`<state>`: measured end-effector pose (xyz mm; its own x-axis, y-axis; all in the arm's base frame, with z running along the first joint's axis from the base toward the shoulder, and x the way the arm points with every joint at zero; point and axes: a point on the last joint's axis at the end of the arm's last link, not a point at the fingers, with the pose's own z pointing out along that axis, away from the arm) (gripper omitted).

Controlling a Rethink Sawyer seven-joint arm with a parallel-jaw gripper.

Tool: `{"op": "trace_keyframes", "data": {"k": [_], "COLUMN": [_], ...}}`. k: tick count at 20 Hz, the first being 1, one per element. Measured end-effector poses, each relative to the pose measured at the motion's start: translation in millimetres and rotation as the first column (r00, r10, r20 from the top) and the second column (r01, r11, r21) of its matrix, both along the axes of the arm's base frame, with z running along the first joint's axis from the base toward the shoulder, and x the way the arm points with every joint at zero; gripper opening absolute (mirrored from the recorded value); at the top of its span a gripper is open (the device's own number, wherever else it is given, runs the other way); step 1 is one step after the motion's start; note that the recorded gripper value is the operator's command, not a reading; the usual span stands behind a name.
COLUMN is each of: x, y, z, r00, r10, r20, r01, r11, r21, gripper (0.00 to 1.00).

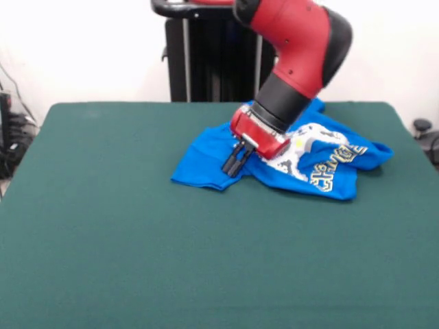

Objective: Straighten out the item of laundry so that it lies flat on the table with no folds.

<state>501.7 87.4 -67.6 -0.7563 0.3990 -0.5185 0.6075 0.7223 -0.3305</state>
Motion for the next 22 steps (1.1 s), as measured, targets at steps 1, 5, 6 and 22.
{"op": "trace_keyframes", "data": {"k": [1, 5, 6, 22], "x": [-1.3, -3.7, -3.6, 8.9], "y": [1, 2, -1, -84], "z": [-2, -9, -11, -37], "r00": [1.0, 0.997, 0.995, 0.95], "r10": [0.003, 0.004, 0.002, -0.035], "r20": [0.017, 0.081, 0.103, 0.309], "r01": [-0.002, 0.005, 0.012, 0.136], "r11": [1.0, 0.994, 0.991, 0.941], "r21": [-0.025, -0.111, -0.136, -0.311], "gripper": [0.0, 0.0, 0.0, 0.0]}}
